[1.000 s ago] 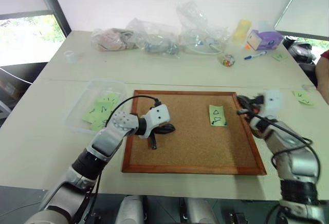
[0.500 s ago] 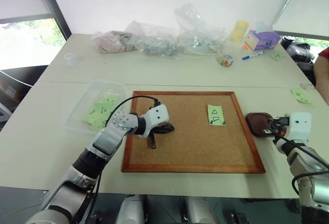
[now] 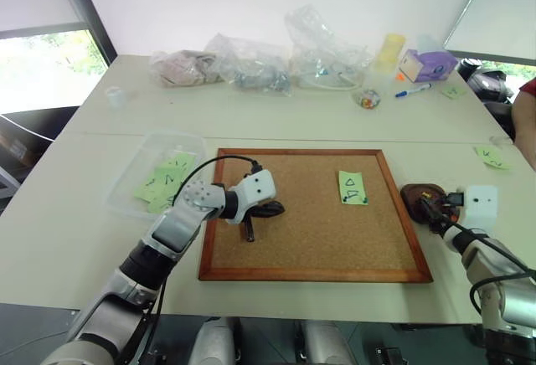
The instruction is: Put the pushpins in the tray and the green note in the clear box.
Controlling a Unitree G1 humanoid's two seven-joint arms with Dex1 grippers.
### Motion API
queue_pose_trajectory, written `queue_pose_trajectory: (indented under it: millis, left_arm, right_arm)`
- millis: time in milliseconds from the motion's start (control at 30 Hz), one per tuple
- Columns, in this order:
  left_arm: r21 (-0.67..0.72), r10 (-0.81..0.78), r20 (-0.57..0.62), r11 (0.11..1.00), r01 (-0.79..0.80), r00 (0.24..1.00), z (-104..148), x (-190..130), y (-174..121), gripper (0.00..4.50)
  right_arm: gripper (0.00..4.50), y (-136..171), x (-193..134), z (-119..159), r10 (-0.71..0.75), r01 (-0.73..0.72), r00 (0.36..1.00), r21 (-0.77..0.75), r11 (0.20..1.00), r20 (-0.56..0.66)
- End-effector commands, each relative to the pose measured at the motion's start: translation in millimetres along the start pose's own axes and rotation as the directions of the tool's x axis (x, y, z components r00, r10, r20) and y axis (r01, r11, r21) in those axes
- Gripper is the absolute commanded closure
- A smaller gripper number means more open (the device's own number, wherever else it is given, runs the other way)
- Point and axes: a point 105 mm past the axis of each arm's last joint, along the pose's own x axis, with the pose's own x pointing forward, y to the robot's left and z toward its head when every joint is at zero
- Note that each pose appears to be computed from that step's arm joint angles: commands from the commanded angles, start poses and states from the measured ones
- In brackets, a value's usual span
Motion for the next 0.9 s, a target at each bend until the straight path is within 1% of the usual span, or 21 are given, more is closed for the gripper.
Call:
queue_pose_trajectory:
  millis: [33,167,267,333,400,467,533,600,700,900]
  left_arm:
    - [-0.020,-0.011,-0.052,1.000,0.010,0.999,-13.4,4.5,-5.3,4.50]
    - [-0.018,-0.008,-0.052,1.000,0.008,0.999,-13.2,4.2,-5.2,4.50]
    - [-0.017,-0.007,-0.052,1.000,0.006,0.999,-13.5,3.1,-5.1,4.50]
    - [-0.017,-0.006,-0.054,1.000,0.005,0.999,-14.3,1.8,-4.7,4.50]
    - [-0.017,-0.006,-0.054,1.000,0.005,0.998,-14.7,1.2,-4.6,4.50]
    - [-0.016,-0.008,-0.056,1.000,0.007,0.998,-15.1,1.1,-4.9,4.50]
    - [-0.013,-0.011,-0.056,1.000,0.010,0.998,-14.7,1.8,-4.7,4.50]
    - [-0.011,-0.012,-0.055,1.000,0.012,0.998,-14.1,2.9,-3.9,4.50]
    - [-0.007,-0.013,-0.054,1.000,0.013,0.998,-13.3,3.5,-3.7,4.50]
    - [-0.008,-0.011,-0.052,1.000,0.011,0.999,-12.9,3.3,-3.9,4.50]
  right_arm:
    - [0.06,-3.9,-0.2,10.5,-0.018,0.018,0.999,0.000,1.000,0.036]
    - [0.06,-6.4,-1.7,17.2,-0.033,0.033,0.997,-0.005,0.999,0.069]
    - [0.06,-2.5,-8.7,41.1,-0.018,0.021,0.984,-0.014,1.000,0.180]
    - [0.06,19.3,-18.0,61.4,0.089,-0.077,0.960,-0.055,0.995,0.266]
    - [0.06,37.6,-24.1,68.0,0.176,-0.154,0.941,-0.096,0.983,0.290]
    - [0.06,57.7,-27.8,65.8,0.264,-0.244,0.924,-0.108,0.964,0.276]
    - [0.06,83.3,-29.1,56.2,0.358,-0.345,0.904,-0.096,0.934,0.234]
    - [0.06,98.4,-26.6,43.1,0.396,-0.388,0.898,-0.081,0.918,0.191]
    - [0.06,105.5,-21.9,29.9,0.392,-0.389,0.905,-0.051,0.920,0.163]
    - [0.06,108.8,-18.8,17.3,0.384,-0.385,0.912,-0.022,0.923,0.140]
